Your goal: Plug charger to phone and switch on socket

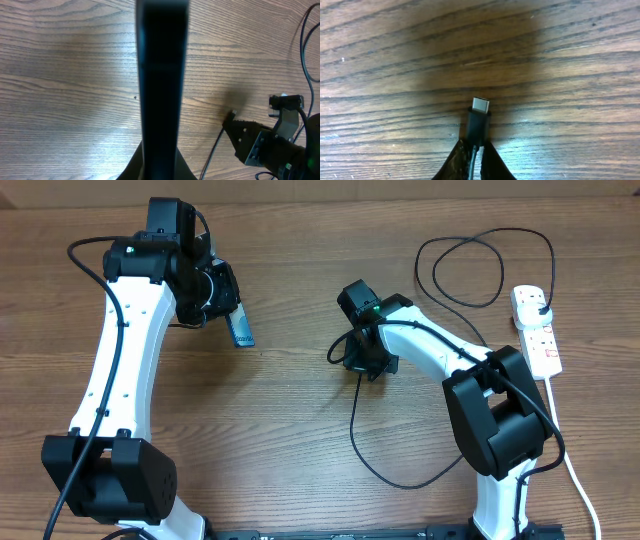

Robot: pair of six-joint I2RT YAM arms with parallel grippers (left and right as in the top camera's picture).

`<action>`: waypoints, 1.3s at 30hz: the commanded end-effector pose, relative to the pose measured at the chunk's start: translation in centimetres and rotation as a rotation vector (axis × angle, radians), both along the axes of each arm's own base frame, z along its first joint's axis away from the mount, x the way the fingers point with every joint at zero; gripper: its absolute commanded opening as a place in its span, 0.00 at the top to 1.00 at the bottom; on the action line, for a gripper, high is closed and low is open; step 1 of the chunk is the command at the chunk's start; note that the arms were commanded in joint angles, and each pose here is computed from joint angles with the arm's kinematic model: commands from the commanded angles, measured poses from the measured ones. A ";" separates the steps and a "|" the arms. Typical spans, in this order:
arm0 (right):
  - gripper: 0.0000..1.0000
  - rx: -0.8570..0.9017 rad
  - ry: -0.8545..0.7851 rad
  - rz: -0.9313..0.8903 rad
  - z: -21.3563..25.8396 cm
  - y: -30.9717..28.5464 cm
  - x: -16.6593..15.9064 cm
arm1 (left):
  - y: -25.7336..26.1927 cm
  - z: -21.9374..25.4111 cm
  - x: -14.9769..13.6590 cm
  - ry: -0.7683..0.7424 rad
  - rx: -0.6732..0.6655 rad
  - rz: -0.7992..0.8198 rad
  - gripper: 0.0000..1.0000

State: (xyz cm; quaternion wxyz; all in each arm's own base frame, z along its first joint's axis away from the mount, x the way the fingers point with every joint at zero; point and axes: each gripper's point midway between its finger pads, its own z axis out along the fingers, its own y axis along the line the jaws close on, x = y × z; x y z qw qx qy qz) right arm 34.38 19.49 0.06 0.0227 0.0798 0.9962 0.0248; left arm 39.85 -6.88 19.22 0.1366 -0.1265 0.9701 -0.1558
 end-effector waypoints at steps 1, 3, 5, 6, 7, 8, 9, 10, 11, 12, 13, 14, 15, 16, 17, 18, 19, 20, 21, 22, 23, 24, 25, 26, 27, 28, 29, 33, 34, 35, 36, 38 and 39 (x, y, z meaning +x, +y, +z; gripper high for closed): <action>0.88 -0.025 0.041 0.001 -1.5 -0.4 -0.8 | -0.3 0.4 0.2 -0.010 -0.007 0.004 0.96; 0.84 -0.027 0.044 0.001 -1.5 -0.5 -0.9 | -0.3 0.4 0.2 -0.010 -0.007 0.004 0.96; 0.83 -0.027 0.046 -0.002 -1.5 -0.5 -0.9 | -0.3 0.4 0.2 -0.010 -0.007 0.004 0.96; 0.83 -0.028 0.048 -0.002 -1.5 -0.5 -1.0 | -0.3 0.4 0.2 -0.010 -0.007 0.004 0.96; 0.83 -0.028 0.049 -0.002 -1.5 -0.5 -1.0 | -0.3 0.4 0.2 -0.010 -0.007 0.004 0.96; 0.84 -0.029 0.051 -0.005 -1.5 -0.5 -1.1 | -0.3 0.4 0.2 -0.010 -0.007 0.004 0.96; 0.83 -0.026 0.055 -0.010 -1.5 -0.5 -1.1 | -0.3 0.4 0.2 -0.010 -0.007 0.004 0.96; 0.83 -0.024 0.056 -0.015 -1.5 -0.4 -1.1 | -0.3 0.4 0.2 -0.010 -0.007 0.004 0.96; 0.84 -0.024 0.057 -0.025 -1.5 -0.5 -1.2 | -0.3 0.4 0.2 -0.010 -0.007 0.004 0.96; 0.85 -0.024 0.057 -0.028 -1.5 -0.5 -1.2 | -0.3 0.4 0.2 -0.010 -0.007 0.004 0.96; 0.87 -0.023 0.053 -0.028 -1.5 -0.4 -1.1 | -0.3 0.4 0.2 -0.010 -0.007 0.004 0.96; 0.87 -0.022 0.051 -0.028 -1.5 -0.4 -1.0 | -0.3 0.4 0.2 -0.010 -0.007 0.004 0.96; 0.90 -0.021 0.050 -0.028 -1.5 -0.4 -1.0 | -0.3 0.4 0.2 -0.010 -0.007 0.004 0.96; 0.91 -0.021 0.050 -0.028 -1.5 -0.4 -1.0 | -0.3 0.4 0.2 -0.011 -0.007 0.004 0.96; 0.92 -0.021 0.050 -0.028 -1.5 -0.4 -1.0 | -0.3 0.4 0.2 -0.010 -0.007 0.004 0.96; 0.92 -0.021 0.050 -0.028 -1.5 -0.4 -1.0 | -0.3 0.4 0.2 -0.010 -0.007 0.004 0.96; 0.93 -0.021 0.049 -0.028 -1.5 -0.4 -1.0 | -0.3 0.4 0.2 -0.010 -0.007 0.004 0.96; 0.94 -0.019 0.048 -0.024 -1.5 -0.4 -0.9 | -0.3 0.4 0.2 -0.010 -0.007 0.004 0.96; 0.95 -0.019 0.045 -0.021 -1.5 -0.3 -0.9 | -0.3 0.4 0.2 -0.010 -0.007 0.004 0.96; 0.96 -0.018 0.044 -0.020 -1.5 -0.3 -0.8 | -0.3 0.4 0.2 -0.010 -0.007 0.004 0.96; 0.96 -0.018 0.044 -0.020 -1.5 -0.3 -0.8 | -0.3 0.4 0.2 -0.011 -0.007 0.004 0.96; 0.96 -0.017 0.044 -0.020 -1.5 -0.3 -0.8 | -0.3 0.4 0.2 -0.011 -0.007 0.004 0.96; 0.96 -0.016 0.042 -0.020 -1.4 -0.3 -0.8 | -0.3 0.4 0.2 -0.011 -0.007 0.004 0.96; 0.96 -0.014 0.039 -0.020 -1.3 -0.2 -0.6 | -0.4 0.4 0.2 -0.012 -0.010 0.003 0.96; 0.96 -0.009 0.032 -0.009 -1.1 -0.1 -0.4 | -0.7 0.5 0.2 -0.016 -0.024 -0.011 0.96; 0.96 0.006 0.026 0.007 -0.7 0.2 -0.2 | -1.5 0.8 0.3 -0.032 -0.058 -0.056 0.96; 0.96 0.060 0.019 0.043 0.2 1.1 0.2 | -3.2 1.7 0.5 -0.077 -0.140 -0.159 0.96; 0.96 0.303 -0.034 0.151 5.8 4.3 1.2 | -7.8 6.1 0.9 -0.248 -0.451 -0.393 0.96; 0.96 0.347 -0.051 0.176 7.0 4.8 1.2 | -8.2 7.0 1.0 -0.276 -0.498 -0.413 0.96; 0.96 0.428 -0.091 0.229 9.3 5.7 1.3 | -8.7 8.4 1.2 -0.323 -0.567 -0.448 0.96; 0.96 0.489 -0.127 0.267 11.5 6.2 1.2 | -9.1 10.1 1.3 -0.383 -0.644 -0.494 0.96; 0.96 0.577 -0.184 0.347 14.8 6.9 0.6 | -9.4 12.3 1.3 -0.463 -0.739 -0.565 0.96; 0.96 0.612 -0.209 0.382 16.3 7.2 0.2 | -9.5 13.1 1.2 -0.491 -0.769 -0.592 0.96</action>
